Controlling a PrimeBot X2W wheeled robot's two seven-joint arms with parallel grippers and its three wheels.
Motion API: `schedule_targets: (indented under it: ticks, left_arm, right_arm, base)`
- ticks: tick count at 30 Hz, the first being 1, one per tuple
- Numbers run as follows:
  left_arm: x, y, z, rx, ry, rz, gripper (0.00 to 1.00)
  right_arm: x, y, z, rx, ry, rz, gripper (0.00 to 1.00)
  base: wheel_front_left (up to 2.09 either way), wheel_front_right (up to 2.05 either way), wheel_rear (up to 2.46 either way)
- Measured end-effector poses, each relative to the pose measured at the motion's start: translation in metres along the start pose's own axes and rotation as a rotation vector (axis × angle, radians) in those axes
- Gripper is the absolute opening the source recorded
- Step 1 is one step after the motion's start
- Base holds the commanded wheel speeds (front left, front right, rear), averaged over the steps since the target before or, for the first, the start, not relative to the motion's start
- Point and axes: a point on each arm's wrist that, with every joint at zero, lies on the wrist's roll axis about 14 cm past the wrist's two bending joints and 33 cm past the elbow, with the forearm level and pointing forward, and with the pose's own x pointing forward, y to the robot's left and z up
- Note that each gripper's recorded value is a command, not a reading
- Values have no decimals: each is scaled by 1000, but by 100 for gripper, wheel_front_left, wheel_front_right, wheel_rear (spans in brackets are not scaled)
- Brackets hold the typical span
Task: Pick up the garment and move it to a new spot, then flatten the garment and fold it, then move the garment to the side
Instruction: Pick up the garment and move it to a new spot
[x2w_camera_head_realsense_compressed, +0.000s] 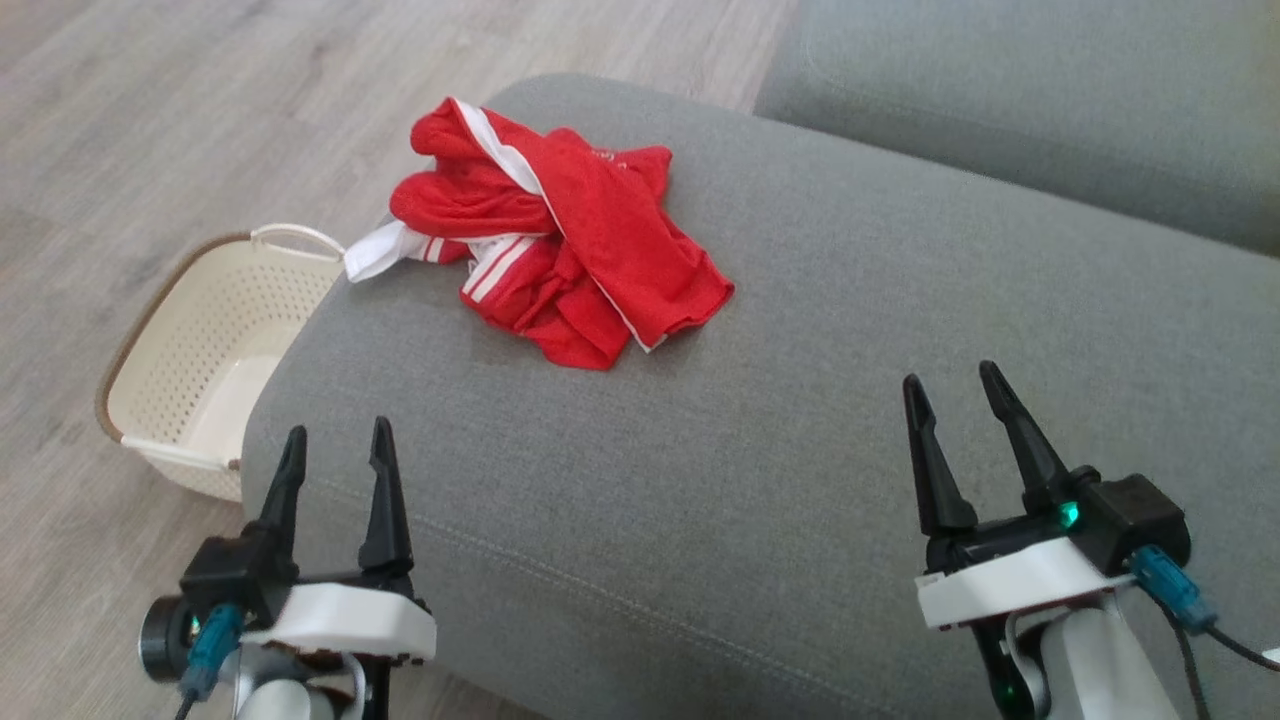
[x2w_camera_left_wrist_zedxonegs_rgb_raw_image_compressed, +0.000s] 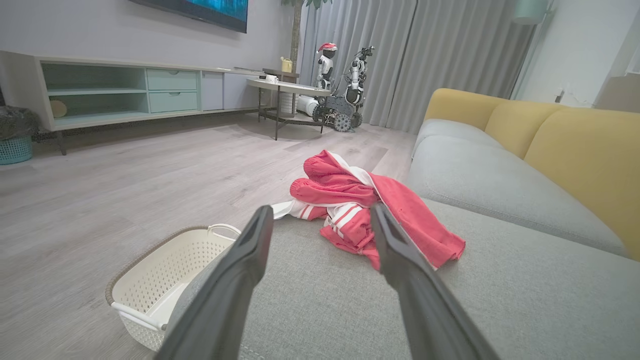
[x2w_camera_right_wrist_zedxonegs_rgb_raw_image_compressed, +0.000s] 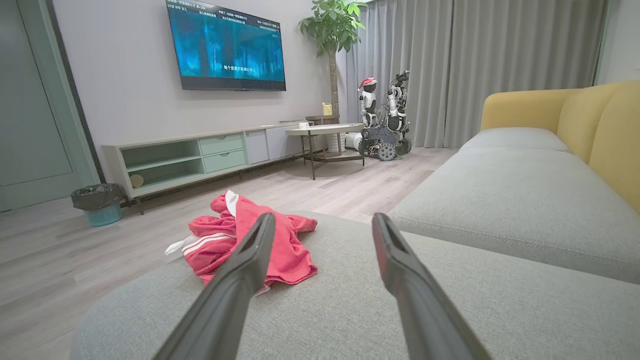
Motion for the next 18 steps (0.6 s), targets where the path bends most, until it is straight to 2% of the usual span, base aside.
schedule_targets:
  ticks: [8, 18]
  left_arm:
    - [22, 0, -15, 41, 55, 14, 100]
    - [117, -25, -32, 47, 81, -77, 100]
  right_arm:
    - [2, -20, -24, 6, 47, -38, 100]
    - [12, -69, -40, -16, 77, -137, 100]
  base:
    - [0, 0, 0]
    - [0, 0, 0]
